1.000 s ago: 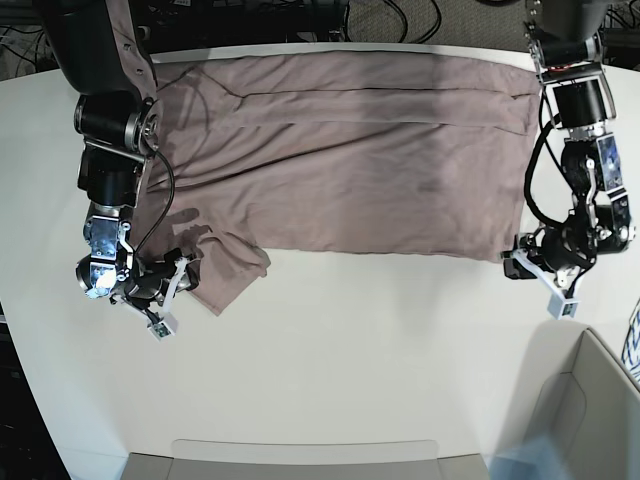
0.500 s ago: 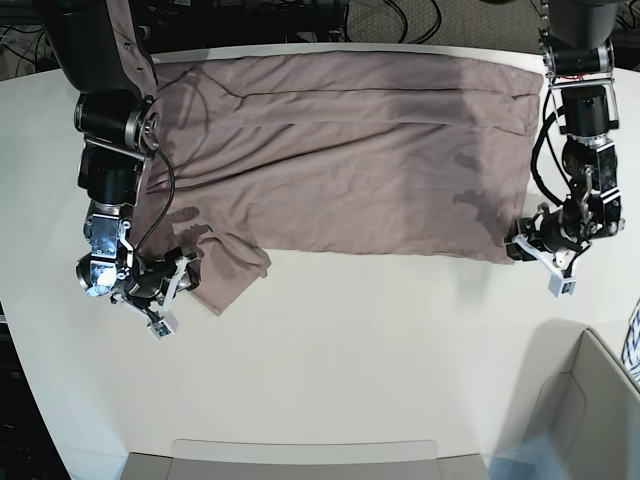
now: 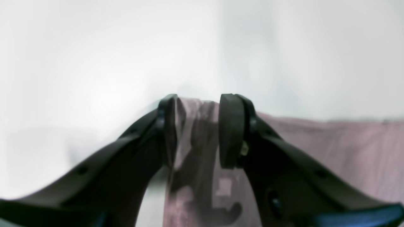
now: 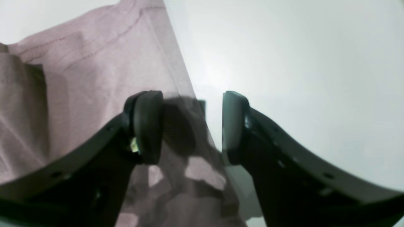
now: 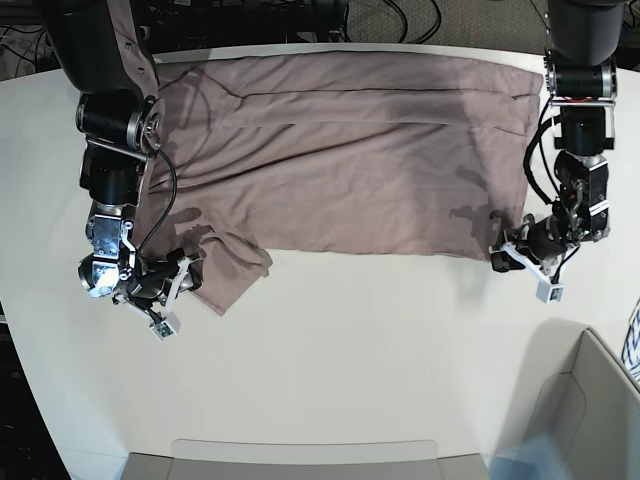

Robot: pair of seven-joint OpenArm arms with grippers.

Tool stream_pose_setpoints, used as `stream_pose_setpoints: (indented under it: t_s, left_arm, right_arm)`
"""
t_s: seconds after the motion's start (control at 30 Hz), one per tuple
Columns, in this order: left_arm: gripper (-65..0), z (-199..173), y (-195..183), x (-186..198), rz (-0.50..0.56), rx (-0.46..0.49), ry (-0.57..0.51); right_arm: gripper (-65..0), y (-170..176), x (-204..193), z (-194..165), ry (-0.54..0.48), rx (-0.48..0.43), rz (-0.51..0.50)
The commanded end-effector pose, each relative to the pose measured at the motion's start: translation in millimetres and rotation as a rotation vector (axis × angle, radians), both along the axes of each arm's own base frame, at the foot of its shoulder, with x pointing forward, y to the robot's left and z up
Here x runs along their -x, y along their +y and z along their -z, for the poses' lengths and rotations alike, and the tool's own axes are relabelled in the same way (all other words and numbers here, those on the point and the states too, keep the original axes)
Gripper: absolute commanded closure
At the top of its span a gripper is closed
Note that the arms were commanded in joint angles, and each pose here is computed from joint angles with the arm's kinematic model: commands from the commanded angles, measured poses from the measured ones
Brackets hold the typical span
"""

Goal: Fold the T-shirt properly
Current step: 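Reach the left gripper to the hem corner and grasp, then lift the hem with both grippers and fold it over toward the collar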

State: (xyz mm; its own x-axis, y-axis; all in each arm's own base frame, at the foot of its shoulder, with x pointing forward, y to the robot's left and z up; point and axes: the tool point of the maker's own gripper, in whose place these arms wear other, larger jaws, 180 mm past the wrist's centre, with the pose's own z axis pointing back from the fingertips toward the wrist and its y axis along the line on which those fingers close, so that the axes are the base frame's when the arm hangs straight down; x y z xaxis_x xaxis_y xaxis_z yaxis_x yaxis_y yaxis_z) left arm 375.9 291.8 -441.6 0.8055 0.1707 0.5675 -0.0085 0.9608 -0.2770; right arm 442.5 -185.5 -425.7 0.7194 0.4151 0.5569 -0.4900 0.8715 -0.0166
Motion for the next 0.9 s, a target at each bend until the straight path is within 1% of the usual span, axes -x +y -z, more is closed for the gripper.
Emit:
stream_pose_setpoints:
  t_s: [0.0, 0.03, 0.07, 0.13, 0.2, 0.23, 0.33, 0.5, 0.6, 0.77, 0.87]
  left_arm:
    - [-18.2, 10.5, 3.2, 16.8, 0.044, -0.029, 0.082]
    - [-14.9, 10.0, 0.7, 17.1, 0.061, -0.023, 0.079]
    - [-10.3, 9.7, -0.1, 17.2, 0.067, -0.022, 0.077]
    - [-1.2, 9.3, -0.2, 16.7, 0.067, -0.022, 0.077]
    - [0.0, 10.1, 0.7, 18.5, 0.068, -0.024, 0.088]
    - [0.0, 11.3, 0.4, 20.6, 0.072, -0.024, 0.101]
    - [0.0, 15.2, 0.0, 28.5, 0.087, -0.025, 0.145]
    - [0.0, 13.2, 0.9, 25.5, 0.080, -0.022, 0.126]
    - [0.0, 8.8, 3.2, 20.8, 0.067, -0.019, 0.112]
    - [0.0, -10.5, 26.8, 9.2, -0.053, 0.032, 0.037]
    - [0.0, -24.9, 30.0, -4.7, -0.068, 0.040, 0.000]
  right_arm:
    - [-30.0, -4.2, 14.9, 12.4, 0.082, 0.058, -0.027]
    - [-28.5, -4.2, 14.2, 11.8, 0.081, 0.058, -0.027]
    - [-25.0, -2.2, 13.1, 11.0, 0.079, 0.055, -0.029]
    - [-15.0, 0.4, 10.7, 9.0, 0.072, 0.051, -0.029]
    - [-4.2, 8.4, 8.9, 8.2, 0.067, 0.041, -0.037]
    - [-0.8, 8.1, 9.3, 8.4, 0.070, 0.042, -0.036]
    - [0.0, 7.8, 3.0, 2.0, 0.056, 0.045, -0.036]
    - [0.0, 9.1, -1.1, -2.2, 0.042, 0.038, -0.035]
    - [0.0, 9.5, -18.4, -22.8, -0.015, 0.036, -0.028]
    - [0.0, 20.3, -43.8, -67.5, -0.166, 0.019, -0.025]
    - [0.0, 19.1, -53.0, -86.2, -0.220, 0.024, -0.022]
